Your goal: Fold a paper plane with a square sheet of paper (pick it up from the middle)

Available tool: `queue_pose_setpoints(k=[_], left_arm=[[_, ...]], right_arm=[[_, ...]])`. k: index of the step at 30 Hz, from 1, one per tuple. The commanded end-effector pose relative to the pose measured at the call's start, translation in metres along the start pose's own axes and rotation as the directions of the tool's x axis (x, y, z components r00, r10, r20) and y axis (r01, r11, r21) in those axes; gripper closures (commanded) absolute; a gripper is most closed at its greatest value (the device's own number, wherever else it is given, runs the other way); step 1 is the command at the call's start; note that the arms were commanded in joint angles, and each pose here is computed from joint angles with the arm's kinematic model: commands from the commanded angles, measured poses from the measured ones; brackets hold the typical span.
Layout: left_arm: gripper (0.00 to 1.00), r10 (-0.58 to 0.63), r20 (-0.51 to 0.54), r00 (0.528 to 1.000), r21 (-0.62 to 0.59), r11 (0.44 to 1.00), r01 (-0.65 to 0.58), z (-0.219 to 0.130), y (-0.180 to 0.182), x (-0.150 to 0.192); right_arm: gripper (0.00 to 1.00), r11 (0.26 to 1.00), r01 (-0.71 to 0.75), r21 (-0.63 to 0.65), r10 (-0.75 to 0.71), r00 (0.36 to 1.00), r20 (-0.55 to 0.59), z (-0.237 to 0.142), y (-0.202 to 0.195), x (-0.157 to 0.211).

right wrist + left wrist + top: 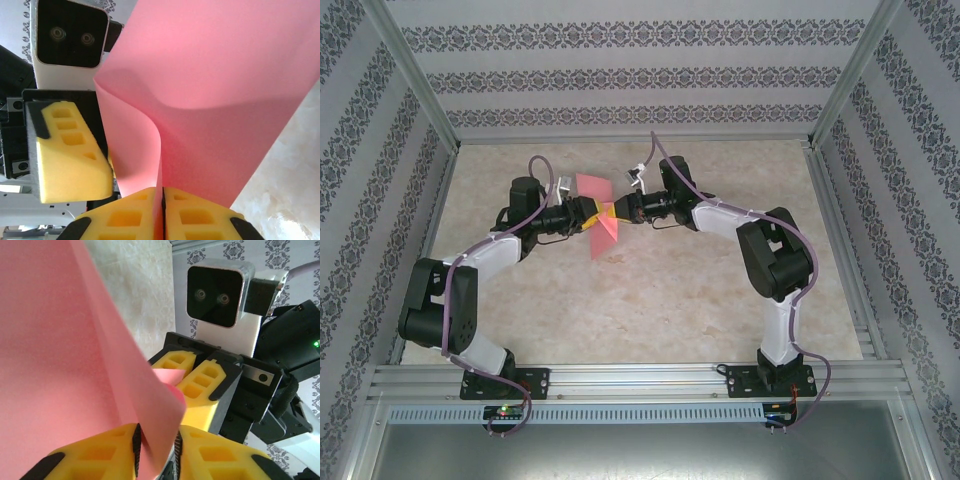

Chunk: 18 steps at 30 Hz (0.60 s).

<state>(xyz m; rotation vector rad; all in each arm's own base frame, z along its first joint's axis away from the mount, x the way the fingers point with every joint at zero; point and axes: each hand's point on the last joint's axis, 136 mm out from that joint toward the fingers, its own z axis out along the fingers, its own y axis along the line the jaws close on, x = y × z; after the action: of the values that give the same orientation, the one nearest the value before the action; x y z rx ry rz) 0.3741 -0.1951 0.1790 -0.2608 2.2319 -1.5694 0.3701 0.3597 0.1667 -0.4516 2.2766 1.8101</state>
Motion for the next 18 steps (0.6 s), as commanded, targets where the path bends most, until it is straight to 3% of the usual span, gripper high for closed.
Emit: queue_pose_setpoints(k=[1,6,9,18], left_arm=[[0.75,0.038,-0.030,0.999,-0.005,0.999,-0.038,0.004,-0.003,0.002],[0.84,0.042,-0.027,0.999,-0.009,0.999,-0.042,0.004,-0.002,0.001],[0.87,0.047,-0.022,0.999,-0.004,0.999,-0.047,0.005,-0.004,-0.002],[0.90,0.070,0.000,0.998,0.054,0.996,-0.070,0.003,-0.022,-0.009]], right_arm=[[0.86,1.000,0.020,-0.001,-0.020,1.000,0.016,-0.004,0.003,-0.005],[0.80,1.000,0.022,0.010,-0.022,0.999,0.023,-0.008,0.004,-0.004],[0.70,0.999,0.022,0.032,-0.023,0.999,0.034,-0.013,0.004,-0.005],[0.49,0.987,0.002,0.164,-0.011,0.999,0.050,-0.037,-0.002,0.004]])
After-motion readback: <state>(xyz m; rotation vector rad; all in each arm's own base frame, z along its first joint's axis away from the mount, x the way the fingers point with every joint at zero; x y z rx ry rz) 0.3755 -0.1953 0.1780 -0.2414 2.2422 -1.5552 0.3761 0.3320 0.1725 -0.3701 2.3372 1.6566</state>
